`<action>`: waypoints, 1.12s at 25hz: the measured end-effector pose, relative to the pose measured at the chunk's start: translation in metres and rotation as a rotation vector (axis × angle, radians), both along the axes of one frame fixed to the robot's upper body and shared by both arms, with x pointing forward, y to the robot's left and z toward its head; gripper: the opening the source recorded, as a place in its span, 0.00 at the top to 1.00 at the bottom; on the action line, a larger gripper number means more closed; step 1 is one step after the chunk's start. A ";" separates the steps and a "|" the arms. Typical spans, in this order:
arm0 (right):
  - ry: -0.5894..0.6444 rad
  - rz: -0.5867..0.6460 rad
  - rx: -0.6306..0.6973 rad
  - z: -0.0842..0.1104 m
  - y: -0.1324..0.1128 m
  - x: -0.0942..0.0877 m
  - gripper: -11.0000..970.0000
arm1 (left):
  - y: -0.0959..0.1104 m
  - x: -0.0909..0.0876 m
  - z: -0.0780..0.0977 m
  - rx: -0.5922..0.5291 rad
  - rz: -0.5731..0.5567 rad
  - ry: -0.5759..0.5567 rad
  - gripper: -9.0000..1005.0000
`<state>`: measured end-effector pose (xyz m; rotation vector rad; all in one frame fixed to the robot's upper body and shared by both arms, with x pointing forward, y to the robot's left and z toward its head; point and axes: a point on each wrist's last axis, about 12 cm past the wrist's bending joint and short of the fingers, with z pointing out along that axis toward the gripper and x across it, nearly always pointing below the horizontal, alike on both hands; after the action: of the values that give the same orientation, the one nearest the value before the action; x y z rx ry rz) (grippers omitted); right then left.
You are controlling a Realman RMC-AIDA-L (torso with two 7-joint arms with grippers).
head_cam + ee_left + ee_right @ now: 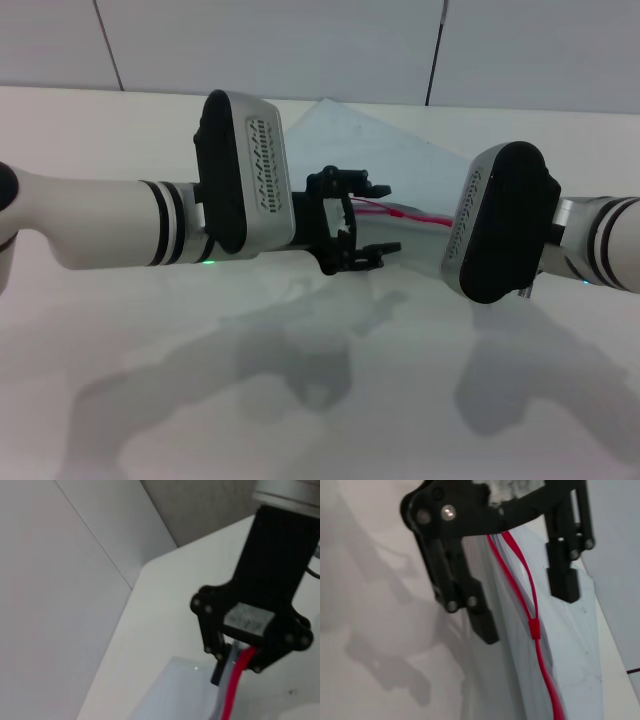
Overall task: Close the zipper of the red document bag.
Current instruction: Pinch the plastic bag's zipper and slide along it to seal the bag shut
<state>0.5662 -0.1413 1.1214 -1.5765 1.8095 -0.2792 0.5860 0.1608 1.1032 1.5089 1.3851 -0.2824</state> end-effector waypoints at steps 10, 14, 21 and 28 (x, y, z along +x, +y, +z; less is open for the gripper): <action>-0.002 0.002 -0.003 0.001 0.001 0.002 0.94 | 0.000 0.003 -0.001 0.053 -0.003 -0.001 0.38; -0.001 -0.001 0.000 0.001 0.001 0.002 0.94 | -0.002 0.004 0.001 0.052 -0.011 -0.018 0.38; 0.006 -0.007 -0.004 -0.002 0.000 0.002 0.94 | -0.002 0.005 0.001 0.053 -0.012 -0.025 0.39; 0.007 -0.006 -0.005 -0.002 0.000 0.003 0.93 | -0.001 0.008 -0.002 0.059 -0.003 -0.012 0.42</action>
<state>0.5689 -0.1410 1.1198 -1.5775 1.8201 -0.2820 0.5939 0.1593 1.1013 1.5587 1.3924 -0.2350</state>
